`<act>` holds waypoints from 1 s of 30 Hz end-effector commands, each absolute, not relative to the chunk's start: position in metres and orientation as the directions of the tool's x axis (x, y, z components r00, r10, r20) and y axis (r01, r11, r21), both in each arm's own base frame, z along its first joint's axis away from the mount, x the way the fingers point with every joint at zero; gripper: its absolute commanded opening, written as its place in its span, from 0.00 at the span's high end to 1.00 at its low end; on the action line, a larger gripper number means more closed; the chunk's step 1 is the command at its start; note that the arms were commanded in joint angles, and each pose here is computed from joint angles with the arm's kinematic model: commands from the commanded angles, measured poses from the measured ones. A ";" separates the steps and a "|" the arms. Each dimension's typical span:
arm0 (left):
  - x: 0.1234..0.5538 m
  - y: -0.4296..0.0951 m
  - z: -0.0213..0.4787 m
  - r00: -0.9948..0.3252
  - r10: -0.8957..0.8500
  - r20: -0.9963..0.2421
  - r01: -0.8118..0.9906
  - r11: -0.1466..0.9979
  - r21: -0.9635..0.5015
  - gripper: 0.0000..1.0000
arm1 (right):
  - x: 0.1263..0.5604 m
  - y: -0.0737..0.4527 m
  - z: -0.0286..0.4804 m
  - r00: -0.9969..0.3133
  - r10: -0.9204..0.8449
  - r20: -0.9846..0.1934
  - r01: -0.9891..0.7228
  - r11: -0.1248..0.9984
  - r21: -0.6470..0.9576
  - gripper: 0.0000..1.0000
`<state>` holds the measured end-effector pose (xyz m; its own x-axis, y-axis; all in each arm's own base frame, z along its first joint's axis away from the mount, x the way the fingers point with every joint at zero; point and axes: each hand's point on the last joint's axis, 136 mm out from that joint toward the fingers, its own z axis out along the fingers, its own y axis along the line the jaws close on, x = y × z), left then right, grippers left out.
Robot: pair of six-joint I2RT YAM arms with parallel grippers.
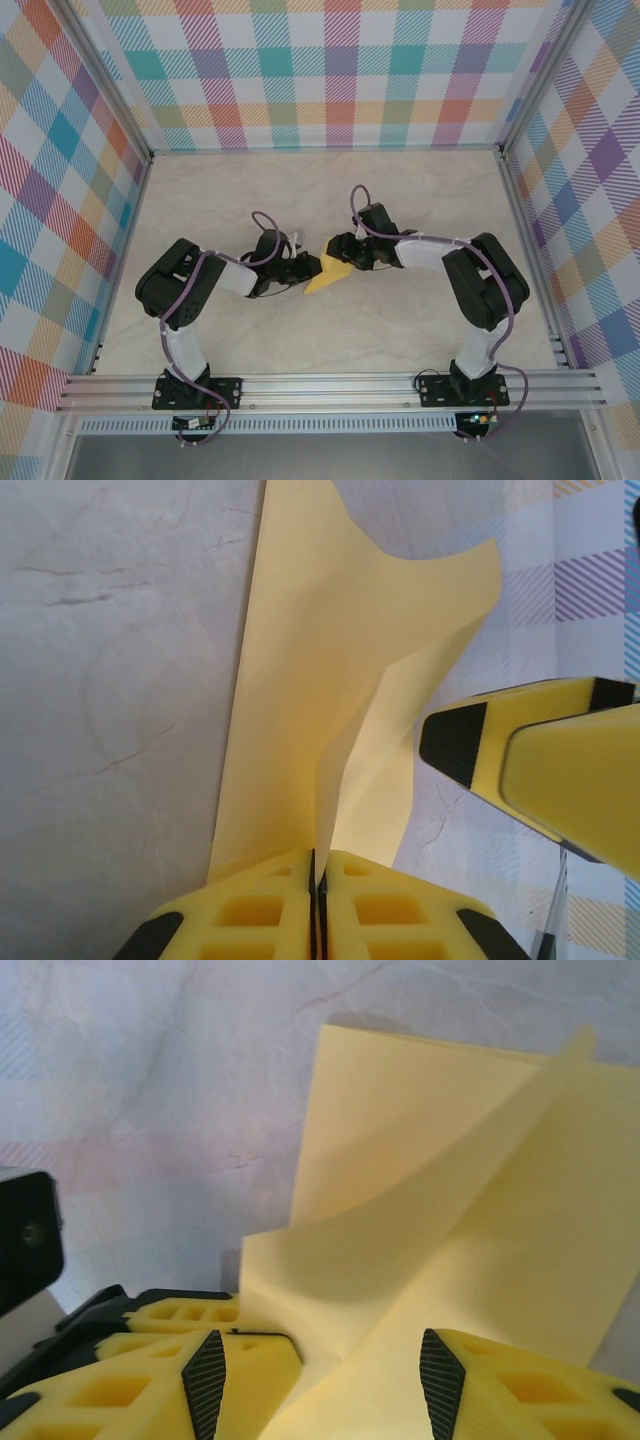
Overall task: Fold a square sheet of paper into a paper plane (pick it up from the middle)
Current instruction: Fourth fold the wing at the center of the table.
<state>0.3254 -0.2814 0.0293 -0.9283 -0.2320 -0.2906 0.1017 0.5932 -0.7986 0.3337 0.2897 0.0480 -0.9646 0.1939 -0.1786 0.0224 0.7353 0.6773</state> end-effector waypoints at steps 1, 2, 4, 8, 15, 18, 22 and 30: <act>0.328 -0.269 0.019 -0.921 -0.288 -0.263 0.038 0.605 -0.795 0.89 | 0.334 0.290 0.047 -0.971 0.172 -0.167 0.017 0.743 0.669 0.44; 0.328 -0.269 0.018 -0.921 -0.291 -0.259 0.033 0.605 -0.796 0.89 | 0.334 0.290 0.045 -0.972 0.171 -0.161 0.021 0.746 0.665 0.44; 0.329 -0.269 0.018 -0.921 -0.295 -0.255 0.028 0.603 -0.797 0.89 | 0.334 0.291 0.042 -0.975 0.162 -0.151 0.022 0.750 0.662 0.44; 0.330 -0.267 0.016 -0.921 -0.304 -0.243 0.012 0.601 -0.799 0.89 | 0.336 0.293 0.038 -0.979 0.153 -0.134 0.028 0.756 0.654 0.43; 0.328 -0.269 0.015 -0.930 -0.297 -0.218 0.002 0.587 -0.809 0.88 | 0.336 0.298 0.038 -0.983 0.132 -0.130 0.015 0.757 0.653 0.43; 0.327 -0.270 0.015 -0.932 -0.294 -0.212 0.000 0.586 -0.810 0.88 | 0.338 0.301 0.045 -0.981 0.128 -0.149 0.000 0.757 0.653 0.42; 0.328 -0.269 0.015 -0.932 -0.295 -0.210 -0.003 0.587 -0.810 0.88 | 0.341 0.300 0.050 -0.977 0.137 -0.161 0.001 0.764 0.645 0.43; 0.328 -0.272 0.012 -0.937 -0.288 -0.198 -0.007 0.582 -0.813 0.88 | 0.338 0.304 0.041 -0.984 0.126 -0.126 0.018 0.775 0.632 0.43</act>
